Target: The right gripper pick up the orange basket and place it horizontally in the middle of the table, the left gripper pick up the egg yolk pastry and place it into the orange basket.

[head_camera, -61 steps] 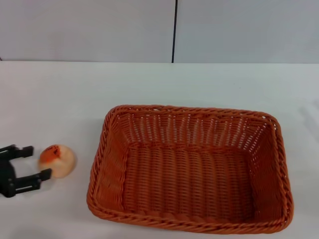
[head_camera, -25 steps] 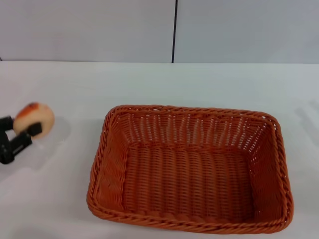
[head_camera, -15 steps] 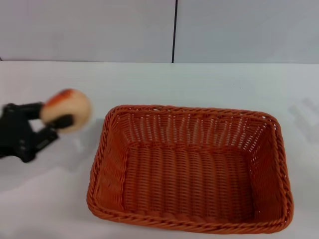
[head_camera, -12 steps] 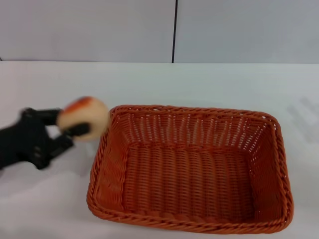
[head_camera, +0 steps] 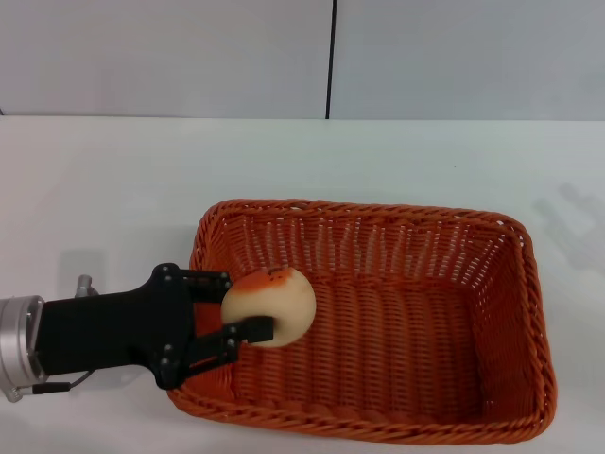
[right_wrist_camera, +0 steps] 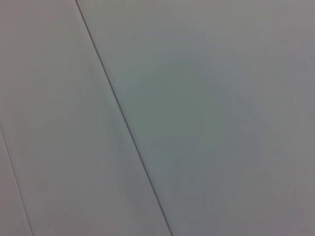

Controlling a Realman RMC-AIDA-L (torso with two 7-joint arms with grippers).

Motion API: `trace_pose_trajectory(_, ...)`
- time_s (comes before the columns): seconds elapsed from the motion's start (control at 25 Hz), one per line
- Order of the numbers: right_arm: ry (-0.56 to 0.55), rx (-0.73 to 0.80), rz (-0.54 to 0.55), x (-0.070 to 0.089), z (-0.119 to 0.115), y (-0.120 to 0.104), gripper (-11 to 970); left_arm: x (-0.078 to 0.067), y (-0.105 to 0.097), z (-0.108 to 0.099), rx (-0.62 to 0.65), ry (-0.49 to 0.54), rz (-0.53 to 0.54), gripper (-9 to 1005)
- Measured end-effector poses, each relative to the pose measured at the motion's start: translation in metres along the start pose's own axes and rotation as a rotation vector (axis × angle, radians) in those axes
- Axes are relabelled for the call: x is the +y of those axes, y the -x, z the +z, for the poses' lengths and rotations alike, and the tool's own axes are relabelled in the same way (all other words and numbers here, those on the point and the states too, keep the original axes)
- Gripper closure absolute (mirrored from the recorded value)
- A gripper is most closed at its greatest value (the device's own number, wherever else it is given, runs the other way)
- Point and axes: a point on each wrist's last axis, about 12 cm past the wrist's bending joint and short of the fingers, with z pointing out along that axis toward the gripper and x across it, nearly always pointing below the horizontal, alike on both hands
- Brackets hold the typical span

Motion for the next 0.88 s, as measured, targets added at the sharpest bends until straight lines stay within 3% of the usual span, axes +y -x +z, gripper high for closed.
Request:
trace_pose_trajectory(0.4, -0.001, -0.001, -0.001, 0.001, -0.002, 0.000, 422, 0.000, -0.002, -0.015, -0.043, 0.107, 0.006, 588)
trace_pose_trajectory(0.48, -0.010, -0.008, -0.007, 0.000, -0.007, 0.002, 422, -0.001, -0.002, -0.026, -0.060, 0.168, 0.018, 455)
trace_pose_trajectory(0.76, -0.129, -0.079, -0.084, -0.004, -0.036, 0.010, 422, -0.014, -0.005, -0.096, -0.208, 0.604, 0.118, 163)
trace_pose_trajectory(0.88, -0.224, -0.140, -0.136, -0.006, -0.053, 0.011, 422, -0.030, -0.013, -0.123, -0.270, 0.810, 0.181, 155)
